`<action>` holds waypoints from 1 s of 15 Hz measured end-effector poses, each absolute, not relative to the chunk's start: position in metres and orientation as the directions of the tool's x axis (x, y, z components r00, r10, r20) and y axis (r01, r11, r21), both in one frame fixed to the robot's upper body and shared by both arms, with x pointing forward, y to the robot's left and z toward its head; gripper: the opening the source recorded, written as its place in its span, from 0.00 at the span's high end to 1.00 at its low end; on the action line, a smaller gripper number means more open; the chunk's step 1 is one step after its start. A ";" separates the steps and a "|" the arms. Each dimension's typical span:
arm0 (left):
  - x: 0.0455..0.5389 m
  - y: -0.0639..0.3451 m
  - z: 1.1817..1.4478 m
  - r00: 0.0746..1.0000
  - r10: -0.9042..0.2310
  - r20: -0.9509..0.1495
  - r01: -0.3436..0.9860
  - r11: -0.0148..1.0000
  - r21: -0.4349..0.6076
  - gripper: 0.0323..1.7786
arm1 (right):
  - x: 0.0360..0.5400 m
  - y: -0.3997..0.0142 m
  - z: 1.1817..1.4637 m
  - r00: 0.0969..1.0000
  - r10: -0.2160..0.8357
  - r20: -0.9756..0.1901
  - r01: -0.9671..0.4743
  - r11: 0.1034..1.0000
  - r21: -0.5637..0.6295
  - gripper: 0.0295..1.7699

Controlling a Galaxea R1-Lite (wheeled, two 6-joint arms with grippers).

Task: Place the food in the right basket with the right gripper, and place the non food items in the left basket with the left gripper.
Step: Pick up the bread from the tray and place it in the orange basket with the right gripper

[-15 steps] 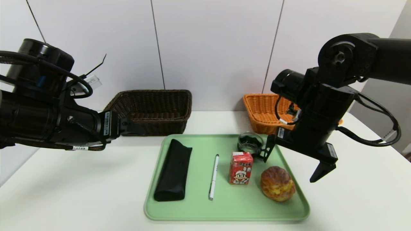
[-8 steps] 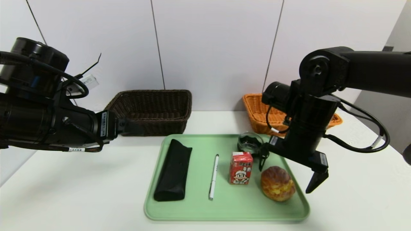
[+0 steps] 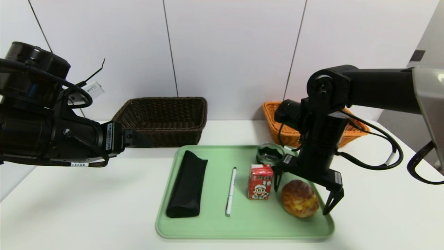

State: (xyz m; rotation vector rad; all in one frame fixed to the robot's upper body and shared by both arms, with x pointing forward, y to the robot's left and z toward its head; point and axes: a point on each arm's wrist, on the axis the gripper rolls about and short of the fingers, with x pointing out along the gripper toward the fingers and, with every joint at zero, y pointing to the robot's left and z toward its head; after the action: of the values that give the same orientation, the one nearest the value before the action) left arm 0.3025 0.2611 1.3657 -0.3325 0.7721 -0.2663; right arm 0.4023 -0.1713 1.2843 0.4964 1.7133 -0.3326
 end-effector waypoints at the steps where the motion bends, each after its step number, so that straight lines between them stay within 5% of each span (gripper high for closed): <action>1: 0.302 0.261 1.366 0.687 -0.353 -0.635 0.113 0.915 -0.387 0.05 | 0.404 -0.171 1.281 -0.154 0.139 -0.978 0.500 0.865 0.044 0.03; 12: 0.302 0.261 1.366 0.686 -0.353 -0.636 0.114 0.916 -0.386 0.05 | 0.410 -0.168 1.269 -0.174 0.132 -0.976 0.493 0.870 0.030 0.03; 15: 0.301 0.262 1.366 0.686 -0.353 -0.636 0.113 0.915 -0.386 0.05 | 0.411 -0.167 1.268 -0.177 0.131 -0.975 0.493 0.870 0.028 0.27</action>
State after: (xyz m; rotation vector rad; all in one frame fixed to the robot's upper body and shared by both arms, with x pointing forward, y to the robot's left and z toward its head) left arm 0.3010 0.2616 1.3658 -0.3311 0.7743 -0.2665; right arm 0.4109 -0.1673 1.2677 0.4792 1.7398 -0.3442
